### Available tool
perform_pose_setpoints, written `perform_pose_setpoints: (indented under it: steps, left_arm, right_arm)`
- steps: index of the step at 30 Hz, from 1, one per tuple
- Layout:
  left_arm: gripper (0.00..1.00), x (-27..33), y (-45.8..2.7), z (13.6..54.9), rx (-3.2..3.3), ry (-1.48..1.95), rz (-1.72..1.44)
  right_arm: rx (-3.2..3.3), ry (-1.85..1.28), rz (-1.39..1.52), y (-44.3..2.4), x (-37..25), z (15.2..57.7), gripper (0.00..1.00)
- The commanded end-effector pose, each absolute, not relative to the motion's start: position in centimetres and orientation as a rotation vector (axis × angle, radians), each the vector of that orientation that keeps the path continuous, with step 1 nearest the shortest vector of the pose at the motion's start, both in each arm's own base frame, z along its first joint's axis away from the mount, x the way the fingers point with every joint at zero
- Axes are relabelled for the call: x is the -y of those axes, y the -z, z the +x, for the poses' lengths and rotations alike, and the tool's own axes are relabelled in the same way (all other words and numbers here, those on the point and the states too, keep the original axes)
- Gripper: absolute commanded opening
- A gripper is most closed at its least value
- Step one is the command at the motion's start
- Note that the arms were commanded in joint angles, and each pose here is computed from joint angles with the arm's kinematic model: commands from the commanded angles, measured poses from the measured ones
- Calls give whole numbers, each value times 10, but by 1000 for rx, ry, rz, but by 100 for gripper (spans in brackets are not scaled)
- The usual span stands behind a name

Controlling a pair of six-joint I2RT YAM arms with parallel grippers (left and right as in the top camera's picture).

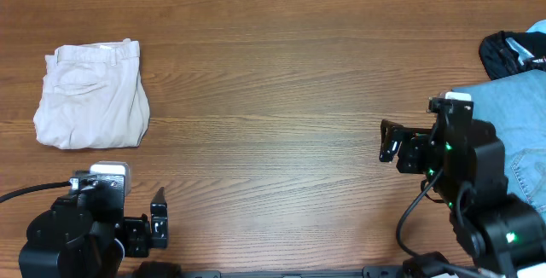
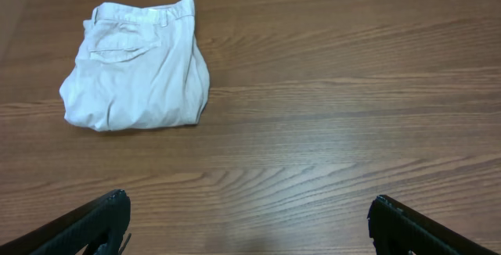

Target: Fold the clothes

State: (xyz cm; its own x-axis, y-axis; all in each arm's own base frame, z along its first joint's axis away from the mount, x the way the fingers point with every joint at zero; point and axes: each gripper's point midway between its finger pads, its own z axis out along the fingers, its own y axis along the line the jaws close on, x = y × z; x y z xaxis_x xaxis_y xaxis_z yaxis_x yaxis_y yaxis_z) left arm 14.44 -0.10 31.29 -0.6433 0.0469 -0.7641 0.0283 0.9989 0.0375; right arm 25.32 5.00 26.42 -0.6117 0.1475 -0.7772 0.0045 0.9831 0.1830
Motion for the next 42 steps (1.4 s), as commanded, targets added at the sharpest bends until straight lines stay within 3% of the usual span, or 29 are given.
perform_pose_setpoints:
  steps: [1, 17, 29, 42]
  left_arm:
    - [100, 0, -312, 145, -2273, -32, 41]
    - [100, 0, -312, 145, -2273, -32, 41]
    - [100, 0, -312, 145, -2273, -32, 41]
    - [100, 0, -312, 145, -2273, -31, 41]
  right_arm:
    - [-2088, -183, 31, -267, -46, 250, 100]
    - [-1560, -284, 21, -213, -44, 238, 100]
    - [-1594, -200, 101, -170, -18, 246, 100]
    - [-1595, -212, 96, -170, -18, 246, 100]
